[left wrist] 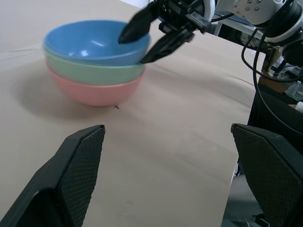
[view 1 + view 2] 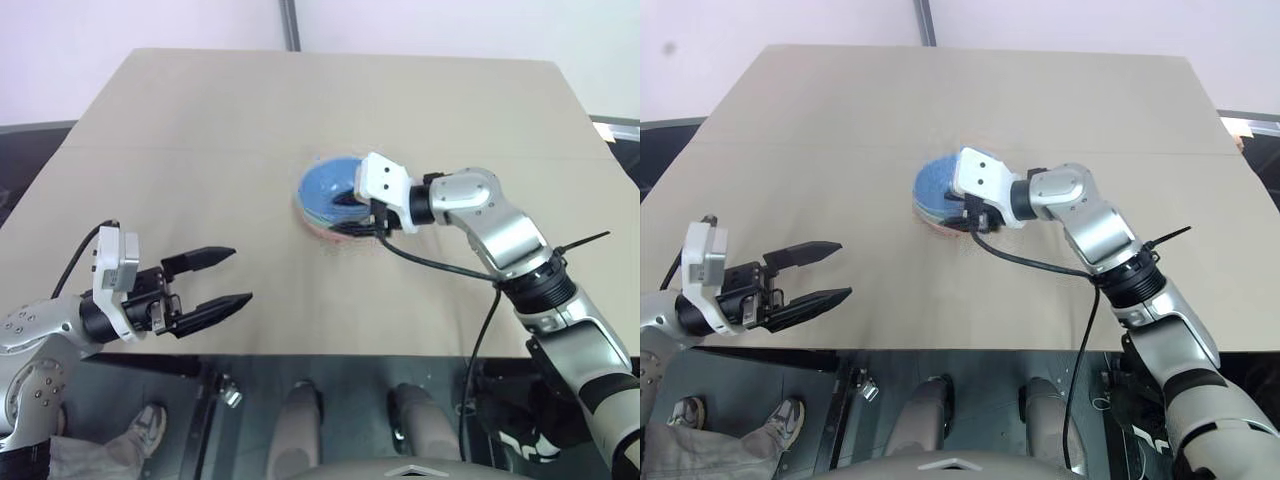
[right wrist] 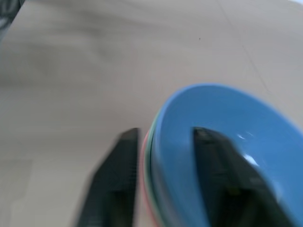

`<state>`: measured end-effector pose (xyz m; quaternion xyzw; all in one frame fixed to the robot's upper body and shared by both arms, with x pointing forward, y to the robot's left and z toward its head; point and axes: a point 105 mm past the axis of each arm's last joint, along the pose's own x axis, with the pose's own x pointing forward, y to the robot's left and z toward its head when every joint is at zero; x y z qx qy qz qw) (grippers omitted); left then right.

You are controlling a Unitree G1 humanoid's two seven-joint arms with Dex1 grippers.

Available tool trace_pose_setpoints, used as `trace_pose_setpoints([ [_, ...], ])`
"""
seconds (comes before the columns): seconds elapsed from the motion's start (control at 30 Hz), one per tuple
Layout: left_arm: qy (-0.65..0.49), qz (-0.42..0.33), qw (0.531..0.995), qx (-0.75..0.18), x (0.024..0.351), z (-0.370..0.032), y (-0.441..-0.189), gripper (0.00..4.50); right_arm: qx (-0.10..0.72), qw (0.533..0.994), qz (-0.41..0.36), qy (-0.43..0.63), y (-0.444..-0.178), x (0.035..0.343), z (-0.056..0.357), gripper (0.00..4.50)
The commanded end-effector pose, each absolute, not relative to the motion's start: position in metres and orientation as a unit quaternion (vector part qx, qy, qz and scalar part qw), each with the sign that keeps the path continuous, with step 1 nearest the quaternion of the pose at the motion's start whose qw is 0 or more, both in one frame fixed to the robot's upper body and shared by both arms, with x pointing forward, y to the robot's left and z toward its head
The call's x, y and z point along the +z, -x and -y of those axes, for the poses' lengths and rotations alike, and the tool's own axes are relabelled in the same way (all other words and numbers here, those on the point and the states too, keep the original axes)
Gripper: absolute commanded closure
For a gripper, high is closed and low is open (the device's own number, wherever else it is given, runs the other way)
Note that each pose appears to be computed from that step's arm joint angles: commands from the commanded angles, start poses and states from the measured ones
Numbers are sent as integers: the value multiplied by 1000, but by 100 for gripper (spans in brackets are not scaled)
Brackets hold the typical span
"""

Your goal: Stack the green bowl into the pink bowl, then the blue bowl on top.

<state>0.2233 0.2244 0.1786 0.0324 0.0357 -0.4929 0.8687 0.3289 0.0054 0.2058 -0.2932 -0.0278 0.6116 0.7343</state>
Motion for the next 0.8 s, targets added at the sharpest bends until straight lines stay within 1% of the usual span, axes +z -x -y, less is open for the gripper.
trace_pose_setpoints([
  [0.03, -48, -22, 876, -480, 187, -224, -223, 0, 621, 736, 116, 244, -306, 255, -3, 196],
  [0.1, -38, -31, 879, -474, 185, -223, -224, 0, 616, 746, 140, 212, -295, 271, 11, 196],
  [0.17, -31, -25, 885, -464, 187, -223, -224, 0, 597, 768, 154, 174, -287, 279, 29, 196],
  [0.2, -32, 1, 892, -451, 193, -225, -224, 0, 578, 785, 143, 172, -287, 276, 43, 196],
  [0.23, -35, 7, 902, -429, 195, -229, -225, 0, 565, 798, 119, 170, -284, 269, 57, 196],
  [0.3, -51, -3, 920, -389, 191, -236, -226, 0, 561, 810, 46, 166, -275, 249, 84, 196],
  [0.37, -51, -8, 923, -382, 189, -237, -220, 0, 523, 836, 7, 168, -274, 238, 110, 196],
  [0.47, -51, -8, 926, -373, 189, -240, -215, 0, 476, 860, -33, 183, -267, 222, 140, 113],
  [0.5, -55, -5, 928, -369, 190, -241, -216, 0, 451, 872, -31, 185, -268, 222, 148, 57],
  [0.53, -61, -3, 930, -363, 191, -242, -217, 0, 434, 881, -33, 185, -268, 221, 154, 11],
  [0.63, -65, -1, 933, -355, 191, -242, -219, 0, 429, 884, -41, 180, -263, 219, 161, 4],
  [0.8, -68, -26, 929, -363, 186, -241, -220, 0, 431, 882, -43, 186, -264, 214, 162, 4],
])
